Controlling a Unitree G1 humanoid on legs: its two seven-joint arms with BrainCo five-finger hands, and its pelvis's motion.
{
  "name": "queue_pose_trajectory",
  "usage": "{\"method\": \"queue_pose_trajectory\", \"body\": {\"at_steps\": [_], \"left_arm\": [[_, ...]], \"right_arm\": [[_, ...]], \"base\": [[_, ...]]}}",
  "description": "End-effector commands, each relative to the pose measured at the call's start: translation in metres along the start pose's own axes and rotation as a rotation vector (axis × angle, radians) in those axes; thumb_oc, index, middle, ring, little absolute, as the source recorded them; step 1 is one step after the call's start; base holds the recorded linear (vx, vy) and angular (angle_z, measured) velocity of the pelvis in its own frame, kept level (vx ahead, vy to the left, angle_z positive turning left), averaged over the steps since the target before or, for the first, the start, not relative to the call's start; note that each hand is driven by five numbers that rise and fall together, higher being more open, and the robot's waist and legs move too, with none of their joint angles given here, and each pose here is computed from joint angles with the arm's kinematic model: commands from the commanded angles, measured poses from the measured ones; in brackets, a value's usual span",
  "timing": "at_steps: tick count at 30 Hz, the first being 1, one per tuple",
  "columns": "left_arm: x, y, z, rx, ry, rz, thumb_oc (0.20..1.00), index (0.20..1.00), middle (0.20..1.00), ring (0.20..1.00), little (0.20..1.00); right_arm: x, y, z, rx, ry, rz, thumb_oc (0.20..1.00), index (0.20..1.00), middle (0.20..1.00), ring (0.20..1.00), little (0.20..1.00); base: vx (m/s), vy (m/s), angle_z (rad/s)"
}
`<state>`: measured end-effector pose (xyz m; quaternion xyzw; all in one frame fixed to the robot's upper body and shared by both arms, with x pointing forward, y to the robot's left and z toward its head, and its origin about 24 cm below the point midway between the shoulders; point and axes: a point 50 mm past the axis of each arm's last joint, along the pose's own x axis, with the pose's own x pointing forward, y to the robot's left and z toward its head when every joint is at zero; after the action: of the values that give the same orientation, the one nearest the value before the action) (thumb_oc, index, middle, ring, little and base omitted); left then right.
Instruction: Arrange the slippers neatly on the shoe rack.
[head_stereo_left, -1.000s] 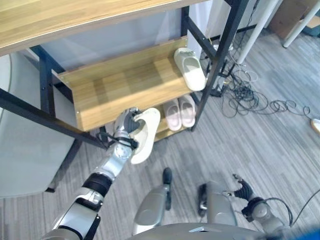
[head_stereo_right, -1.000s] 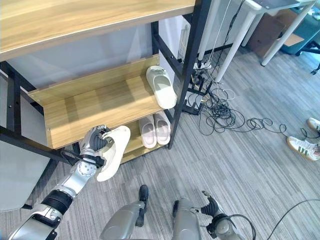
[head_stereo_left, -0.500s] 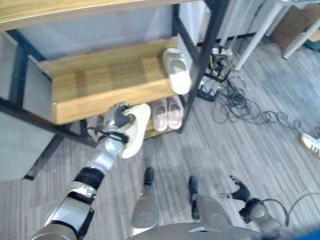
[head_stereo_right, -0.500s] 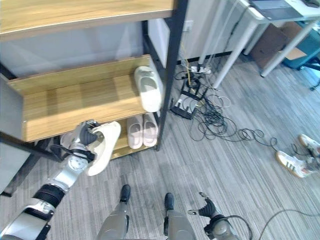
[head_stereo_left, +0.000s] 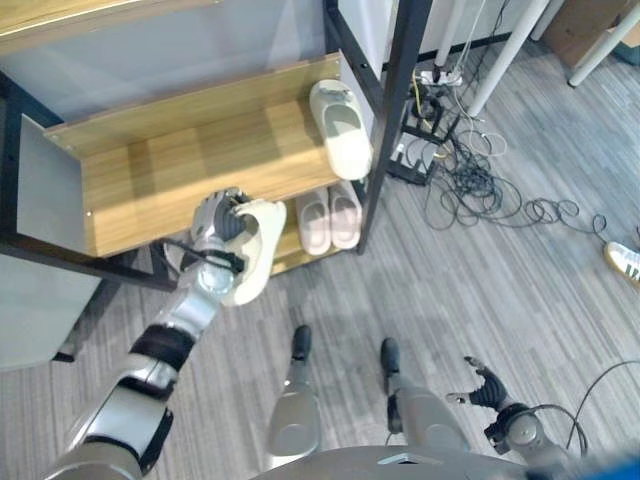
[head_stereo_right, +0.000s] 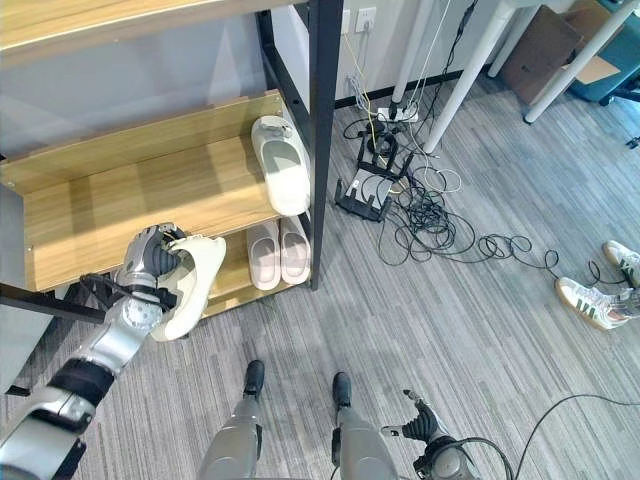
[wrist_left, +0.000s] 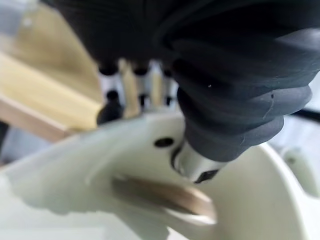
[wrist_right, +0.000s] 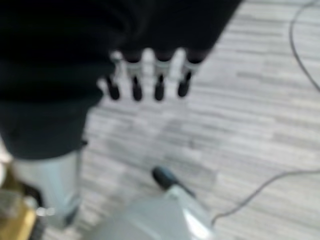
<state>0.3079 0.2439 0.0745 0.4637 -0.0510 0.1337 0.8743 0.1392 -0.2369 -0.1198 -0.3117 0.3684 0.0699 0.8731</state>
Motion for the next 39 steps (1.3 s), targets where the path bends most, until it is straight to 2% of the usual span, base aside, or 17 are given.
{"method": "queue_pose_trajectory", "body": {"at_steps": [1,3,5,10,15,18,19,20,22,23,24,30,35,39], "left_arm": [[0.025,0.042,0.03,0.013,-0.165,0.144,0.2,0.2,0.2,0.2,0.2],[0.016,0.034,0.024,0.038,-0.153,0.154,0.2,0.2,0.2,0.2,0.2],[0.003,0.019,0.016,0.098,-0.153,0.082,0.2,0.2,0.2,0.2,0.2],[-0.024,0.001,0.002,0.079,-0.124,-0.04,0.2,0.2,0.2,0.2,0.2],[-0.05,-0.001,-0.002,0.076,-0.158,-0.151,0.2,0.2,0.2,0.2,0.2],[-0.054,0.001,-0.001,0.091,-0.178,-0.162,0.2,0.2,0.2,0.2,0.2],[-0.055,0.003,0.001,0.078,-0.187,-0.159,0.2,0.2,0.2,0.2,0.2],[-0.045,0.011,0.014,0.029,-0.223,-0.095,0.2,0.2,0.2,0.2,0.2],[-0.039,0.014,0.024,0.03,-0.259,-0.085,0.2,0.2,0.2,0.2,0.2],[-0.031,0.027,0.053,-0.011,-0.389,-0.034,0.2,0.2,0.2,0.2,0.2],[-0.031,0.028,0.053,-0.011,-0.39,-0.034,0.2,0.2,0.2,0.2,0.2],[-0.036,0.081,0.111,-0.114,-0.68,0.158,0.2,0.2,0.2,0.2,0.2],[-0.03,0.083,0.121,-0.127,-0.709,0.189,0.2,0.2,0.2,0.2,0.2],[-0.012,0.066,0.143,-0.201,-0.722,0.194,0.2,0.2,0.2,0.2,0.2]], "right_arm": [[-0.004,-0.003,0.007,0.015,-0.059,-0.009,1.0,1.0,1.0,1.0,1.0],[-0.001,-0.001,0.013,0.026,-0.079,-0.009,1.0,1.0,1.0,1.0,1.0],[0.001,-0.002,0.015,0.025,-0.081,-0.015,1.0,1.0,1.0,1.0,1.0],[0.001,-0.008,0.014,0.033,-0.075,-0.046,1.0,1.0,1.0,1.0,1.0],[-0.002,-0.013,0.01,0.03,-0.073,-0.061,1.0,1.0,1.0,1.0,1.0],[-0.003,-0.013,0.01,0.027,-0.076,-0.058,1.0,1.0,1.0,1.0,1.0],[-0.003,-0.012,0.01,0.023,-0.074,-0.055,1.0,1.0,1.0,1.0,1.0],[-0.007,-0.007,-0.022,0.035,0.066,-0.029,1.0,1.0,1.0,1.0,1.0],[-0.001,-0.013,-0.023,0.027,0.096,-0.046,1.0,1.0,1.0,1.0,1.0],[0.002,-0.012,-0.025,0.044,0.141,-0.048,1.0,1.0,1.0,1.0,1.0],[0.003,-0.012,-0.024,0.046,0.139,-0.049,1.0,1.0,1.0,1.0,1.0],[0.0,-0.002,-0.031,0.071,0.173,-0.029,1.0,1.0,1.0,1.0,1.0],[0.0,-0.001,-0.031,0.061,0.175,-0.017,1.0,1.0,1.0,1.0,1.0],[0.004,-0.003,-0.024,0.026,0.152,-0.005,1.0,1.0,1.0,1.0,1.0]], "base": [[-0.01,0.025,0.1],[-0.01,0.007,0.11],[-0.02,-0.003,0.13],[0.0,0.002,0.01],[0.0,0.0,0.0],[0.0,0.0,0.0],[0.0,0.0,0.0],[0.0,0.0,0.0],[0.02,-0.02,0.13],[0.03,-0.021,0.18],[0.04,-0.027,0.13],[0.03,-0.013,0.1],[0.0,-0.002,0.01],[0.0,0.0,0.0]]}}
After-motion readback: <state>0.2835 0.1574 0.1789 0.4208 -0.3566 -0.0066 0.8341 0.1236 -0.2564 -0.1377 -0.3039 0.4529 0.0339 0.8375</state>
